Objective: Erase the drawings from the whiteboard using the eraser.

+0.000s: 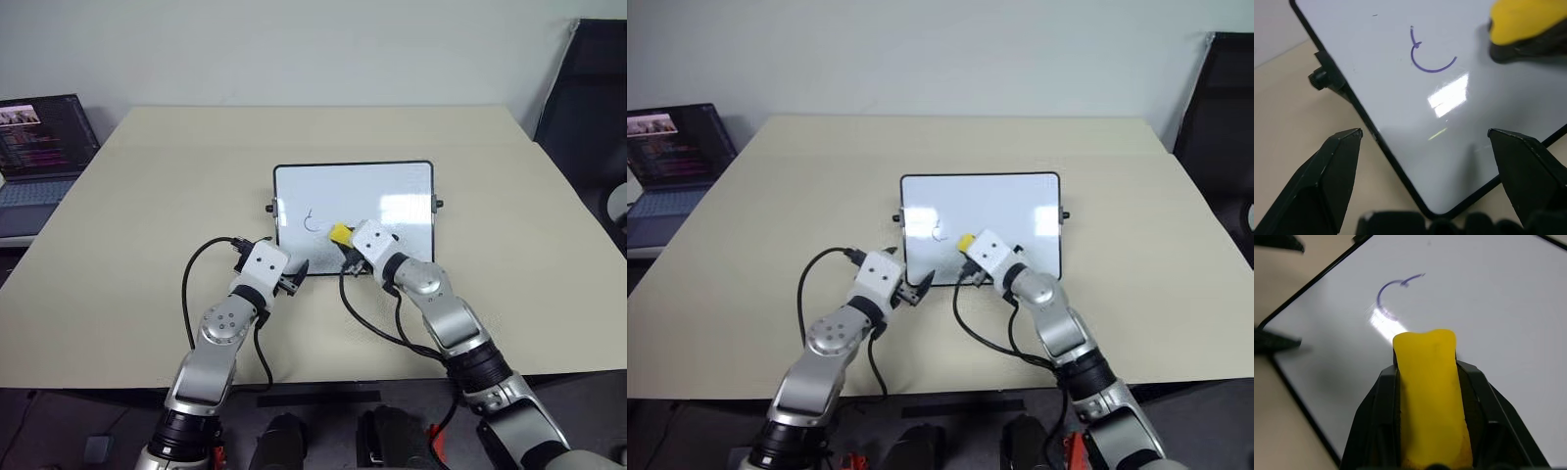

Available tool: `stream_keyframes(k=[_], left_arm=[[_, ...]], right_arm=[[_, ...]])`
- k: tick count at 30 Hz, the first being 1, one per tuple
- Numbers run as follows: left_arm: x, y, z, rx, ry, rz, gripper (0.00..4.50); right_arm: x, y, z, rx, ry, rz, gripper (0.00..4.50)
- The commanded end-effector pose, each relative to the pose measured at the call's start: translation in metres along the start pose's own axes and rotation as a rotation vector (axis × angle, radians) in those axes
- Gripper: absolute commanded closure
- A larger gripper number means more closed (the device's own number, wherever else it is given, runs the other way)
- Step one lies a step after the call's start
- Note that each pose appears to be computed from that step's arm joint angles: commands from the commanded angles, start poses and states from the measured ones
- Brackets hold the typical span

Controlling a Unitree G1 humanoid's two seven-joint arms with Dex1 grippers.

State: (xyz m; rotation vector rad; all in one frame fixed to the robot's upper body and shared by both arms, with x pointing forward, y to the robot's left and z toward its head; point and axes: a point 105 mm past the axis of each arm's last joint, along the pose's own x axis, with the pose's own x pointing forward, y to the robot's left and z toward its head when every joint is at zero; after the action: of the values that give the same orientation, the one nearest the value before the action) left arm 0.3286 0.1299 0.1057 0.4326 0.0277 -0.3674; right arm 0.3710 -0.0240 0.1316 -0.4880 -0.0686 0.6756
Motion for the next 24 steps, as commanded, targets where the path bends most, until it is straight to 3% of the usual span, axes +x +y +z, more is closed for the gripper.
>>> stream_keyframes(k=[1, 7, 14, 24], left_arm=[[-0.001, 0.002, 0.014, 0.013, -0.058, 0.009, 0.00], [-0.003, 0.003, 0.013, 0.012, -0.055, 0.018, 0.00], [-0.007, 0.005, 0.011, 0.007, -0.046, 0.041, 0.00], [-0.007, 0.005, 0.012, 0.002, -0.042, 0.048, 0.00]], right_arm=[[0.013, -0.009, 0.035, 0.003, -0.135, -0.051, 3.28], [0.035, 0.015, 0.043, -0.032, -0.151, 0.017, 3.28], [0.041, 0.040, 0.018, -0.131, -0.019, 0.120, 3.28], [0.012, 0.013, -0.021, -0.182, 0.105, 0.079, 3.28]])
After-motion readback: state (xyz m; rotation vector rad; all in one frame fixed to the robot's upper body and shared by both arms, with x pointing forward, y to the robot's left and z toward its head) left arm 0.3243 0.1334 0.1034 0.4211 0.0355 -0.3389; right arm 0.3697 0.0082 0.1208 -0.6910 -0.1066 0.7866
